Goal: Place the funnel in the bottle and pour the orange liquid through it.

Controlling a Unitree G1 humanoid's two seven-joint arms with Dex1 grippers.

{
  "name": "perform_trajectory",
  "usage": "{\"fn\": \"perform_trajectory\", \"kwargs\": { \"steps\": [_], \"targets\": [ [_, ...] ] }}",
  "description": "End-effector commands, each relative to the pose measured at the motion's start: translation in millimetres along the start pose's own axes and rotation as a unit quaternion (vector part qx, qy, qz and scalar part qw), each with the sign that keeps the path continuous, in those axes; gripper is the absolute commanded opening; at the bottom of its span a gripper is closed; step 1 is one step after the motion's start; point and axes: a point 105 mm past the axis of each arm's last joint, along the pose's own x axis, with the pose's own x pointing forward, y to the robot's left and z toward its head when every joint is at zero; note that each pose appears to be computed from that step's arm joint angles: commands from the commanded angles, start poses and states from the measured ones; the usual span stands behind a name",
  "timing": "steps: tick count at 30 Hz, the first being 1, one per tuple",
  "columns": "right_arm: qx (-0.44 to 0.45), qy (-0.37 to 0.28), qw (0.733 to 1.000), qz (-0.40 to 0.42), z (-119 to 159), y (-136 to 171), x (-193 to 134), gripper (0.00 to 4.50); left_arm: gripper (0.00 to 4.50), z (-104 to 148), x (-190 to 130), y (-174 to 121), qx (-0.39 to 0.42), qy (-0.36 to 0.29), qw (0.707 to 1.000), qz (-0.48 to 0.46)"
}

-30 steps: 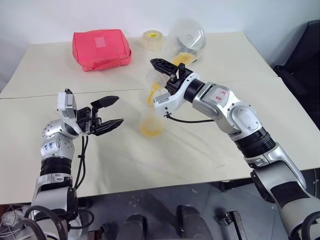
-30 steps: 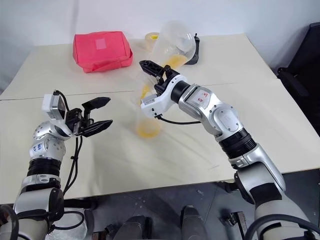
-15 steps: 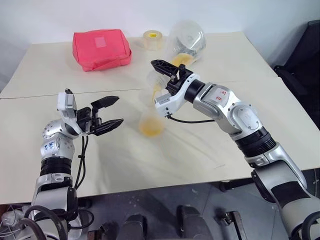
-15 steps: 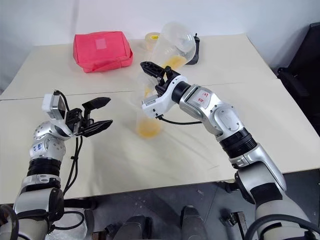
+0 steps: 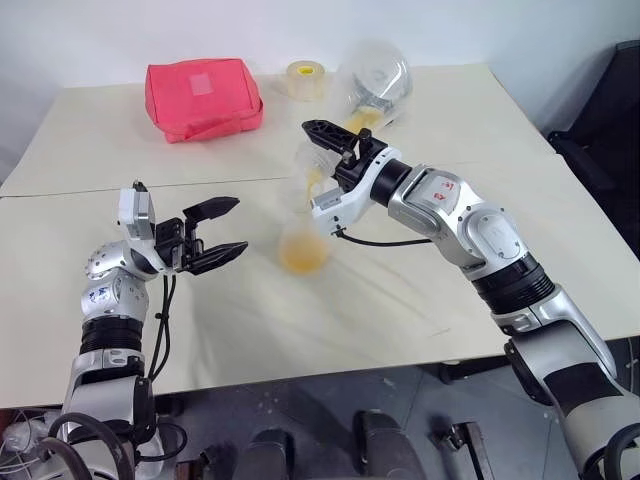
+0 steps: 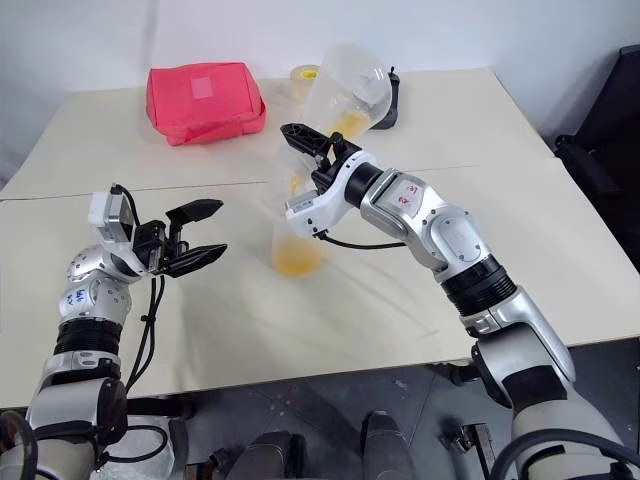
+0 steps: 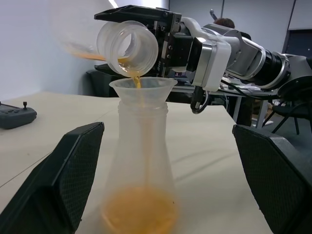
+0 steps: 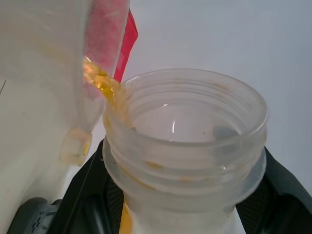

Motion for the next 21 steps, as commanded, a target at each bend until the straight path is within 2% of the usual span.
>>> {"fn": "perform_trajectory", "kwargs": {
  "steps": [1, 21],
  "targets": [
    [-0.026, 0.0, 0.999, -0.031, -4.3, -21.6, 1.0, 2.46, 4.5, 4.5, -2.1, -5.0, 0.013, 0.007, 1.0, -0.024],
    [-0.024, -0.003, 0.999, -0.036, -2.9, -23.1, 0.6, 2.46, 4.5, 9.7, -18.1, -9.6, 0.022, 0.029, 0.998, -0.041]
  ]
}}
